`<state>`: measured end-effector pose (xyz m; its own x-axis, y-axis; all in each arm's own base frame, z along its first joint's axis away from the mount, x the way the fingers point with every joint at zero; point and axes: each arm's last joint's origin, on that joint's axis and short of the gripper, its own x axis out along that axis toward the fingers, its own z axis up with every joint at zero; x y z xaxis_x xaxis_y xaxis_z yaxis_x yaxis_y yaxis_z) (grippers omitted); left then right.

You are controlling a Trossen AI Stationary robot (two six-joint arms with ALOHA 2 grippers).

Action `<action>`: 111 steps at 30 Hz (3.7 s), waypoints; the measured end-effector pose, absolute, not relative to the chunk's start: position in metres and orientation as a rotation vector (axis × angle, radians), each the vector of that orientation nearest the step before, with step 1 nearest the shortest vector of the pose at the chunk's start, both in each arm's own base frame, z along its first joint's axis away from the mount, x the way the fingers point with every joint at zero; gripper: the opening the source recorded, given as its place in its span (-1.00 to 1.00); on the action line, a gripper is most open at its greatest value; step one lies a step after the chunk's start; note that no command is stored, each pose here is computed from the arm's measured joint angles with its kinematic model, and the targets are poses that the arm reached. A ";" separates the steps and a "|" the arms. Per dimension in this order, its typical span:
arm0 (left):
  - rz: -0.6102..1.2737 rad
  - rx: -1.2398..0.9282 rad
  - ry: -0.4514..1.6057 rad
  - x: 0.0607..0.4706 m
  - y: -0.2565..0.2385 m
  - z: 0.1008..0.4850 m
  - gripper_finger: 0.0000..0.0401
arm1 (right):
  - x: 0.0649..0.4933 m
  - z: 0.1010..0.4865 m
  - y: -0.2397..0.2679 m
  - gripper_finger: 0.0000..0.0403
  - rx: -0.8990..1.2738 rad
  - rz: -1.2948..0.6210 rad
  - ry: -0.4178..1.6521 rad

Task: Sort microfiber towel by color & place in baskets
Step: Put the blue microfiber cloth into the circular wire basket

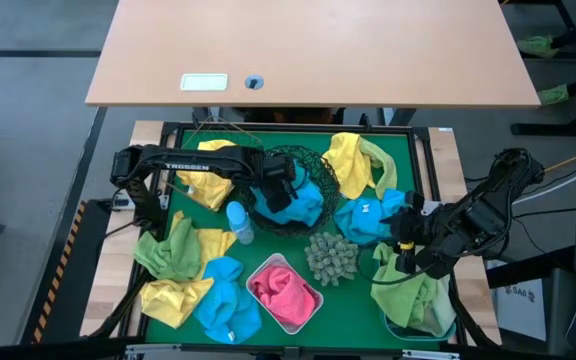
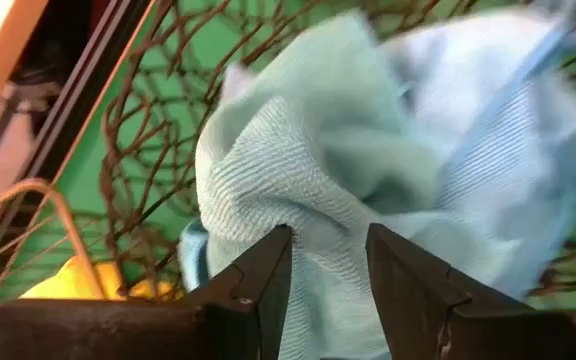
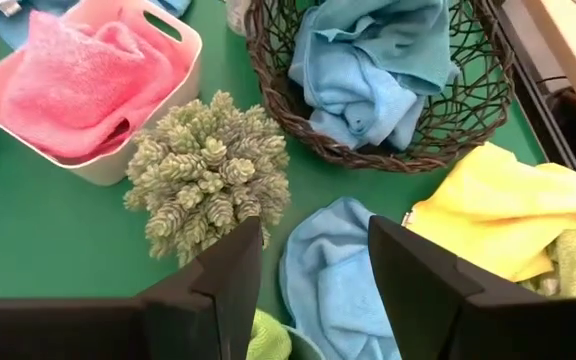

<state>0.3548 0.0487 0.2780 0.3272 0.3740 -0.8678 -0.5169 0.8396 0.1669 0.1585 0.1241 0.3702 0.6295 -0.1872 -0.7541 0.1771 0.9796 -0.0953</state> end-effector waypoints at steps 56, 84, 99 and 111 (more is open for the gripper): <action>0.388 -0.219 0.952 0.369 0.021 0.322 -0.37 | 0.190 0.185 -0.066 -0.09 0.283 -0.266 1.384; 0.388 -0.219 0.952 0.369 0.022 0.322 -0.37 | 0.203 0.145 -0.068 -0.57 0.357 -0.162 1.538; 0.386 -0.229 0.950 0.368 0.021 0.323 -0.37 | 0.209 0.159 -0.070 -0.98 0.340 -0.141 1.554; 0.391 -0.246 0.950 0.368 0.020 0.325 -0.37 | 0.232 0.233 -0.079 -0.99 0.313 -0.126 1.525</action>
